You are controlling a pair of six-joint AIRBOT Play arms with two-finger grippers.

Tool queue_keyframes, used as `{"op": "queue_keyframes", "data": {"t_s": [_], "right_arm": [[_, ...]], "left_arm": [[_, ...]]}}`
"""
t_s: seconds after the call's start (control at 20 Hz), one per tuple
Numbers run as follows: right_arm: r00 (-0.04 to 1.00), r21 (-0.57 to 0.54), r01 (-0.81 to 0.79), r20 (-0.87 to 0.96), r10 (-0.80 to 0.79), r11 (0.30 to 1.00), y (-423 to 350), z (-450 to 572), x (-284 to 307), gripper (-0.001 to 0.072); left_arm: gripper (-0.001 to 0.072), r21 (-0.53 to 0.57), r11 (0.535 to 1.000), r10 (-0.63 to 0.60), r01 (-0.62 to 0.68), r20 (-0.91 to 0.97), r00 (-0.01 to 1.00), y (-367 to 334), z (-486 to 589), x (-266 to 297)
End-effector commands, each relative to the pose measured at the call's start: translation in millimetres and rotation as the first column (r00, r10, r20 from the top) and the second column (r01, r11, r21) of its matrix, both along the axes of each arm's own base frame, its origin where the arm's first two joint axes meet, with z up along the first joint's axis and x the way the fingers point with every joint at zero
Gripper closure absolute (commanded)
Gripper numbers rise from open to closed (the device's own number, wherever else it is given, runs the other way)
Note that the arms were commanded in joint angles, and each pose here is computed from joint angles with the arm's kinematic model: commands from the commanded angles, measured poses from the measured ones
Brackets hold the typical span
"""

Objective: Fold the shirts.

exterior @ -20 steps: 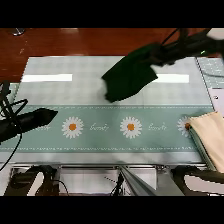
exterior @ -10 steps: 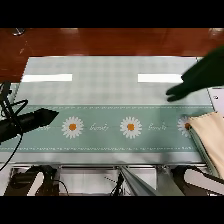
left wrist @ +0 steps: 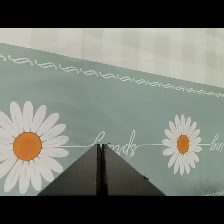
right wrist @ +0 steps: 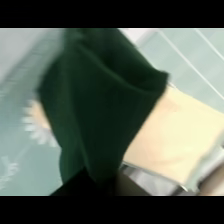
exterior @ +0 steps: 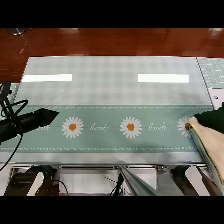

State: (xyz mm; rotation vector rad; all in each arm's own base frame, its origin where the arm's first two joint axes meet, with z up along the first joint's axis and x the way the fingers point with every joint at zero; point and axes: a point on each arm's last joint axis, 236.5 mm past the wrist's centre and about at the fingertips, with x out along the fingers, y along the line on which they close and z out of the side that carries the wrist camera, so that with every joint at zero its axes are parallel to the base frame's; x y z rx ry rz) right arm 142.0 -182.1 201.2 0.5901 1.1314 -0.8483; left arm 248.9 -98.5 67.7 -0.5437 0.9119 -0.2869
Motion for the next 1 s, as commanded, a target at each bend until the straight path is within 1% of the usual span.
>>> {"op": "queue_keyframes", "data": {"t_s": [0.0, 0.05, 0.1, 0.2, 0.25, 0.3, 0.35, 0.4, 0.45, 0.5, 0.55, 0.6, 0.65, 0.7, 0.75, 0.8, 0.85, 0.95], "right_arm": [[0.965, -0.037, 0.212, -0.152, -0.215, 0.977, -5.4, -31.9, -66.9, 0.0285], [0.970, -0.010, 0.197, -0.143, -0.196, 0.980, -3.9, -35.9, -59.6, 0.0125], [0.978, 0.024, 0.160, -0.139, -0.155, 0.987, -1.0, -40.0, -51.7, 0.0080], [0.987, 0.072, 0.120, -0.116, -0.111, 0.990, 1.5, -46.0, -36.9, 0.0086], [0.994, 0.103, 0.085, -0.076, -0.078, 0.991, 4.4, -48.1, -22.7, 0.0130], [1.000, 0.156, 0.016, -0.008, -0.015, 0.988, 12.5, -49.7, -0.1, 0.0425], [0.993, 0.214, -0.079, 0.105, 0.057, 0.974, 24.7, -48.3, 31.9, 0.0673], [0.958, 0.275, -0.192, 0.262, 0.118, 0.942, 43.9, -40.4, 74.5, 0.0680], [0.900, 0.302, -0.307, 0.400, 0.172, 0.903, 65.6, -27.9, 114.5, 0.0680], [0.820, 0.285, -0.429, 0.521, 0.237, 0.857, 92.7, -12.7, 154.6, 0.0680], [0.739, 0.232, -0.536, 0.594, 0.318, 0.812, 122.3, -1.8, 186.1, 0.0680], [0.652, 0.152, -0.634, 0.633, 0.419, 0.758, 157.5, 3.8, 213.9, 0.0680], [0.570, 0.067, -0.716, 0.630, 0.527, 0.695, 194.6, 1.1, 235.0, 0.0680], [0.506, -0.015, -0.775, 0.585, 0.634, 0.632, 225.4, -9.8, 248.7, 0.0679], [0.467, -0.099, -0.809, 0.490, 0.736, 0.580, 245.9, -29.4, 260.0, 0.0679], [0.478, -0.143, -0.813, 0.389, 0.788, 0.564, 254.4, -50.8, 267.7, 0.0679], [0.512, -0.166, -0.809, 0.275, 0.814, 0.564, 252.8, -74.6, 271.6, 0.0679], [0.581, -0.133, -0.804, 0.029, 0.813, 0.579, 235.5, -129.4, 265.5, 0.0679]], "left_arm": [[0.0684, -0.004, 1.000, 0.001, -0.001, 0.001, 1.000, -0.4, 0.6, 0.2], [0.0684, -0.004, 1.000, 0.004, -0.004, 0.006, 1.000, 0.1, 1.2, 1.3], [0.0684, -0.003, 1.000, 0.015, -0.014, 0.020, 1.000, 1.7, 3.1, 4.6], [0.0685, 0.004, 0.999, 0.033, -0.034, 0.060, 0.998, 5.9, 7.9, 13.9], [0.0686, 0.024, 1.000, 0.016, -0.018, 0.073, 0.997, 6.9, 7.2, 17.2], [0.0686, 0.016, 1.000, 0.015, -0.016, 0.055, 0.998, 5.8, 4.2, 20.2], [0.0686, -0.011, 1.000, 0.004, -0.003, 0.038, 0.999, 0.6, 3.2, 25.8], [0.0686, -0.040, 0.999, -0.028, 0.030, 0.040, 0.999, -7.4, 7.1, 34.4], [0.0686, -0.087, 0.994, -0.062, 0.067, 0.060, 0.996, -18.1, 19.0, 48.7], [0.0687, -0.140, 0.985, -0.090, 0.102, 0.089, 0.992, -29.1, 37.0, 65.0], [0.0687, -0.171, 0.973, -0.132, 0.154, 0.130, 0.983, -42.4, 59.8, 83.3], [0.0687, -0.166, 0.965, -0.178, 0.205, 0.165, 0.970, -56.6, 78.8, 98.9], [0.0687, -0.131, 0.954, -0.241, 0.270, 0.201, 0.950, -75.5, 94.5, 112.5], [0.0687, -0.066, 0.940, -0.314, 0.336, 0.227, 0.922, -94.5, 100.6, 120.6], [0.0687, 0.053, 0.912, -0.408, 0.407, 0.239, 0.881, -111.6, 94.9, 125.2], [0.0687, 0.153, 0.889, -0.455, 0.431, 0.194, 0.869, -117.6, 75.7, 129.0], [0.0687, 0.216, 0.885, -0.443, 0.412, 0.117, 0.889, -111.7, 50.7, 132.7], [0.0686, 0.330, 0.879, -0.334, 0.345, -0.092, 0.938, -74.8, -9.3, 133.3]]}}
